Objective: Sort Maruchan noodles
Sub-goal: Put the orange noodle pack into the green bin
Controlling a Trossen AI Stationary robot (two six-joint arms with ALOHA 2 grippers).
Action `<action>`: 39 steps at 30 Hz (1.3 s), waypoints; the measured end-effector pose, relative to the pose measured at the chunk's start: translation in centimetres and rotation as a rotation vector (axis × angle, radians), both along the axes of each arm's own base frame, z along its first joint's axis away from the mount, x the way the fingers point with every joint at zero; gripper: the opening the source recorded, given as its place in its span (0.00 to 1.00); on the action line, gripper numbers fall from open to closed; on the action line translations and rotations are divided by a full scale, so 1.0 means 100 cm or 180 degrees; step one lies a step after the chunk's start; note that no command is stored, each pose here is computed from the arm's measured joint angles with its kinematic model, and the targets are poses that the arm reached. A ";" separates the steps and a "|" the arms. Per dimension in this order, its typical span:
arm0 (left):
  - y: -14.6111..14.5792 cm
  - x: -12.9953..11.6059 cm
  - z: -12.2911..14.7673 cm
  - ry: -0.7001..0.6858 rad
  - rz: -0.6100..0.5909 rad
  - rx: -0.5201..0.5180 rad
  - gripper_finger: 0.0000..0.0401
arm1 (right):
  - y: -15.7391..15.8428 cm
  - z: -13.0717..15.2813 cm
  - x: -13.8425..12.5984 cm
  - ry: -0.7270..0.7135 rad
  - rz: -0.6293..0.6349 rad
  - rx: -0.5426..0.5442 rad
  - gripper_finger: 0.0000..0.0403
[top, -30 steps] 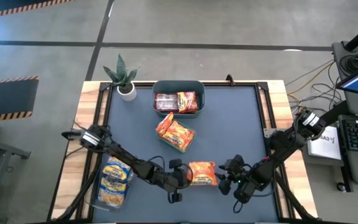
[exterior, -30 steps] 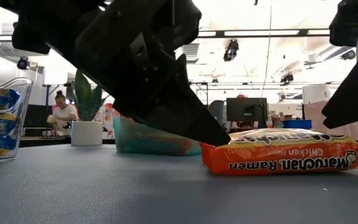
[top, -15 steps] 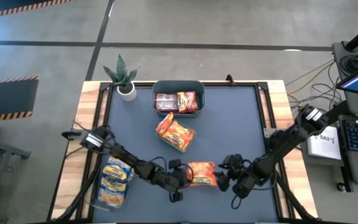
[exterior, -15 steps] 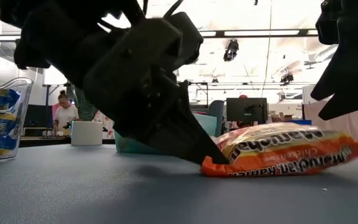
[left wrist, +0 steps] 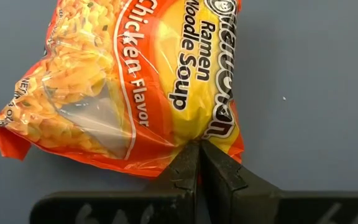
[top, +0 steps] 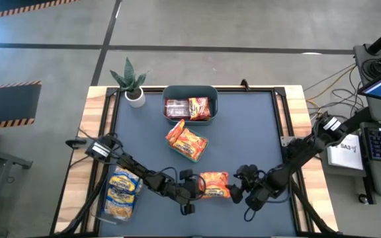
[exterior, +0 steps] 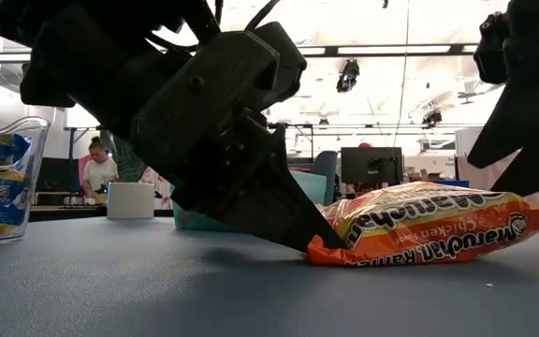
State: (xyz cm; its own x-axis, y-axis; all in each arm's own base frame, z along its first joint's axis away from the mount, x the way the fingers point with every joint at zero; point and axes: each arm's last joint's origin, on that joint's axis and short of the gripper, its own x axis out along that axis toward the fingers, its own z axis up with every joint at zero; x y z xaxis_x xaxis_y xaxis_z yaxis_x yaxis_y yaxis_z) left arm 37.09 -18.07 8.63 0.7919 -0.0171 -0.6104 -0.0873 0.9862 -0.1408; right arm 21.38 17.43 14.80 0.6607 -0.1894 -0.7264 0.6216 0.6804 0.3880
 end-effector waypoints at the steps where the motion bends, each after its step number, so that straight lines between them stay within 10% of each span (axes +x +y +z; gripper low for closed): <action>1: 0.000 0.000 0.000 0.0000 0.0000 0.0000 0.00 | 0.000 -0.001 0.000 0.0004 -0.0006 -0.0004 0.83; 26: 0.001 -0.003 -0.003 -0.0045 0.0023 -0.0051 0.00 | -0.005 -0.032 0.022 -0.0725 0.0497 0.0067 0.81; 39: 0.001 -0.002 -0.003 -0.0068 0.0021 -0.0061 0.00 | -0.007 -0.036 0.025 -0.0743 0.0500 -0.0023 0.61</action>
State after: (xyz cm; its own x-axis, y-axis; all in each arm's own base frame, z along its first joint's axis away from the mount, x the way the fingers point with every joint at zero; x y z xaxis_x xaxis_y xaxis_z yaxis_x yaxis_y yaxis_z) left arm 36.85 -17.96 8.35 0.8049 -0.0233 -0.5930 -0.0906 0.9827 -0.1616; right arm 23.91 16.76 11.16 0.8317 -0.0760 -0.5500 0.4026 0.7647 0.5031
